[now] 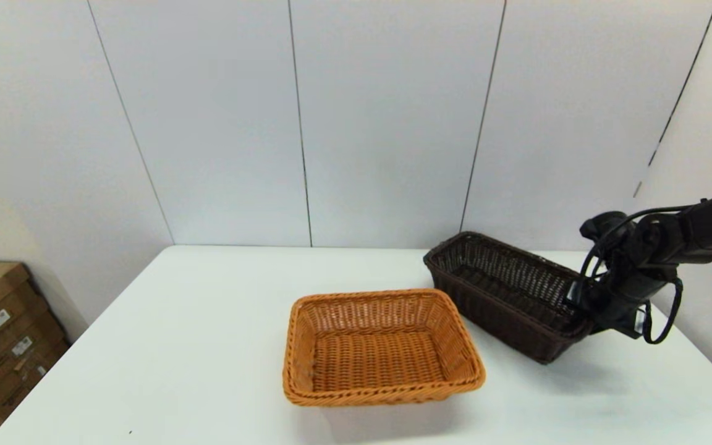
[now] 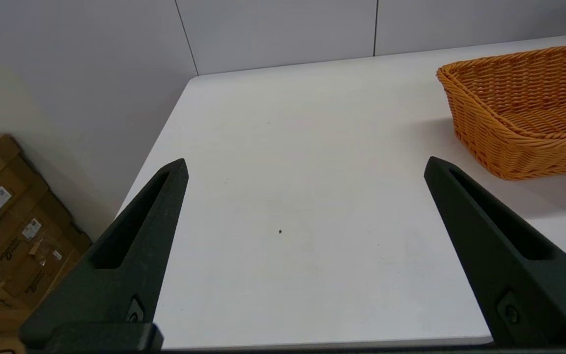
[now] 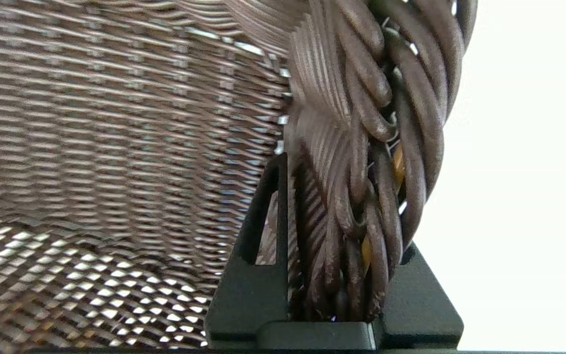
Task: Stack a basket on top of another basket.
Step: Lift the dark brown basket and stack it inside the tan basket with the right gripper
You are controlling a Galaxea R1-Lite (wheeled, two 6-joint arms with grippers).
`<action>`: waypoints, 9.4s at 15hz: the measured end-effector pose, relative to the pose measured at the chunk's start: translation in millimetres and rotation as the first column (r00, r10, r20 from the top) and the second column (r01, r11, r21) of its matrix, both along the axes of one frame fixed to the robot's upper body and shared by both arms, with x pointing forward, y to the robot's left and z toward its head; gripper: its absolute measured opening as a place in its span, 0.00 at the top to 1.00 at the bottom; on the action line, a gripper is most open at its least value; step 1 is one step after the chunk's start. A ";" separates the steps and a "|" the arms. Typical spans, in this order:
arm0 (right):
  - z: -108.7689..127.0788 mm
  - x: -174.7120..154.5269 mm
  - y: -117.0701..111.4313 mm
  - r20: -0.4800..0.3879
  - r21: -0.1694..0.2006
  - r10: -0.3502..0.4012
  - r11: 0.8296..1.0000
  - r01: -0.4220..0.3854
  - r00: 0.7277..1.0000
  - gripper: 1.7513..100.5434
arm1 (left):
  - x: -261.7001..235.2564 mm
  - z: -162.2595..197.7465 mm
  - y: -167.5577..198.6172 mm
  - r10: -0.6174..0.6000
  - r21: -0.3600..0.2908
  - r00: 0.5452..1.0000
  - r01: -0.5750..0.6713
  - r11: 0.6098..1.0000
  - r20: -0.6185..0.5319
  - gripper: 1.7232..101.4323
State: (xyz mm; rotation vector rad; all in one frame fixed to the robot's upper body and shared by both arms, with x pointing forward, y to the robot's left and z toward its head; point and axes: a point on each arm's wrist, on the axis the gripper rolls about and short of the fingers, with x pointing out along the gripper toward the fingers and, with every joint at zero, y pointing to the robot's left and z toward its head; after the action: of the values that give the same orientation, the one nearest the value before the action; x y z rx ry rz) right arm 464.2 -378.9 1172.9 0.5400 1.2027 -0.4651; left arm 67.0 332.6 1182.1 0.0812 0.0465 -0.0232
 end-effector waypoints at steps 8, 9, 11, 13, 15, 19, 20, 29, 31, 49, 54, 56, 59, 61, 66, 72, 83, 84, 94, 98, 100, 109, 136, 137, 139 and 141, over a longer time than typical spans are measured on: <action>55.3 -13.0 -14.1 0.169 0.139 -0.002 0.990 -0.022 0.986 0.80 | 0.0 0.0 0.0 0.000 0.000 1.000 0.000 1.000 0.000 0.04; 59.0 -14.9 -17.4 0.181 0.167 -0.005 0.986 -0.025 0.983 0.80 | 0.0 0.0 0.0 0.000 0.000 1.000 0.000 1.000 0.000 0.04; 64.4 -17.5 -22.5 0.196 0.186 -0.025 0.983 -0.012 0.980 0.80 | 0.0 0.0 0.0 0.000 0.000 1.000 0.000 1.000 0.000 0.04; 68.6 -19.7 -27.0 0.213 0.227 -0.038 0.974 -0.011 0.976 0.80 | 0.0 0.0 0.0 0.000 0.000 1.000 0.000 1.000 0.000 0.04; 75.1 -23.0 -31.0 0.239 0.289 -0.038 0.957 -0.034 0.970 0.80 | 0.0 0.0 0.0 0.000 0.000 1.000 0.000 1.000 0.000 0.04; 93.0 -34.3 -28.8 0.279 0.372 -0.017 0.923 -0.092 0.960 0.80 | 0.0 0.0 0.0 0.000 0.000 1.000 0.000 1.000 0.000 0.04; 98.2 -37.5 -27.1 0.291 0.389 -0.009 0.914 -0.110 0.957 0.80 | 0.0 0.0 0.0 0.000 0.000 1.000 0.000 1.000 0.000 0.04; 130.0 -56.8 47.8 0.337 0.436 0.220 0.825 -0.360 0.915 0.80 | 0.0 0.0 0.0 0.000 0.000 1.000 0.000 1.000 0.000 0.04; 131.0 -59.7 70.8 0.334 0.436 0.290 0.796 -0.420 0.897 0.80 | 0.0 0.0 0.0 0.000 0.000 1.000 0.000 1.000 0.000 0.04; 121.7 -74.9 158.7 0.344 0.329 0.673 0.567 -0.756 0.654 0.80 | 0.0 0.0 0.0 0.000 0.000 1.000 0.000 1.000 0.000 0.04; 116.4 -53.5 166.5 0.349 0.323 0.673 0.566 -0.758 0.652 0.80 | 0.0 0.0 0.0 0.000 0.000 1.000 0.000 1.000 0.000 0.04; 111.7 -44.3 169.9 0.347 0.324 0.674 0.566 -0.758 0.652 0.80 | 0.0 0.0 0.0 0.000 0.000 1.000 0.000 1.000 0.000 0.04; 106.1 -33.4 176.3 0.347 0.325 0.679 0.560 -0.762 0.647 0.80 | 0.0 0.0 0.0 0.000 0.000 1.000 0.000 1.000 0.000 0.04; 102.4 -27.7 178.9 0.346 0.323 0.683 0.557 -0.765 0.643 0.80 | 0.0 0.0 0.0 0.000 0.000 1.000 0.000 1.000 0.000 0.04; 87.4 -17.5 186.1 0.327 0.328 0.702 0.544 -0.772 0.633 0.80 | 0.0 0.0 0.0 0.000 0.000 1.000 0.000 1.000 0.000 0.04; 71.0 -6.8 187.8 0.287 0.303 0.713 0.566 -0.767 0.640 0.80 | 0.0 0.0 0.0 0.000 0.000 1.000 0.000 1.000 0.000 0.04; 73.9 7.2 178.1 0.276 0.311 0.686 0.599 -0.738 0.673 0.80 | 0.0 0.0 0.0 0.000 0.000 1.000 0.000 1.000 0.000 0.04; 73.4 8.3 176.8 0.275 0.310 0.683 0.604 -0.734 0.677 0.80 | 0.0 0.0 0.0 0.000 0.000 1.000 0.000 1.000 0.000 0.04; 65.6 14.0 166.8 0.247 0.299 0.664 0.640 -0.708 0.706 0.80 | 0.0 0.0 0.0 0.000 0.000 1.000 0.000 1.000 0.000 0.04; 61.7 14.4 167.4 0.237 0.303 0.667 0.640 -0.706 0.707 0.80 | 0.0 0.0 0.0 0.000 0.000 1.000 0.000 1.000 0.000 0.04; 59.5 14.2 167.3 0.230 0.305 0.668 0.641 -0.704 0.708 0.80 | 0.0 0.0 0.0 0.000 0.000 1.000 0.000 1.000 0.000 0.04; 52.7 13.7 167.3 0.210 0.313 0.670 0.644 -0.698 0.712 0.80 | 0.0 0.0 0.0 0.000 0.000 1.000 0.000 1.000 0.000 0.04; 42.0 10.0 166.2 0.253 0.304 0.643 0.657 -0.690 0.723 0.80 | 0.0 0.0 0.0 0.000 0.000 1.000 0.000 1.000 0.000 0.04; 41.7 9.7 166.1 0.251 0.305 0.643 0.657 -0.689 0.724 0.80 | 0.0 0.0 0.0 0.000 0.000 1.000 0.000 1.000 0.000 0.04; 40.1 9.1 165.9 0.247 0.306 0.643 0.658 -0.689 0.724 0.80 | 0.0 0.0 0.0 0.000 0.000 1.000 0.000 1.000 0.000 0.04; 39.4 9.0 165.2 0.245 0.307 0.643 0.659 -0.687 0.726 0.80 | 0.0 0.0 0.0 0.000 0.000 1.000 0.000 1.000 0.000 0.04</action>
State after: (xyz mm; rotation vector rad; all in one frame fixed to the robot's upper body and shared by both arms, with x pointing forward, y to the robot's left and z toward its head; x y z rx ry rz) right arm 473.2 -213.7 1212.4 0.3981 1.2881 0.4484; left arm 67.0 332.6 1182.1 0.0816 0.0465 -0.0236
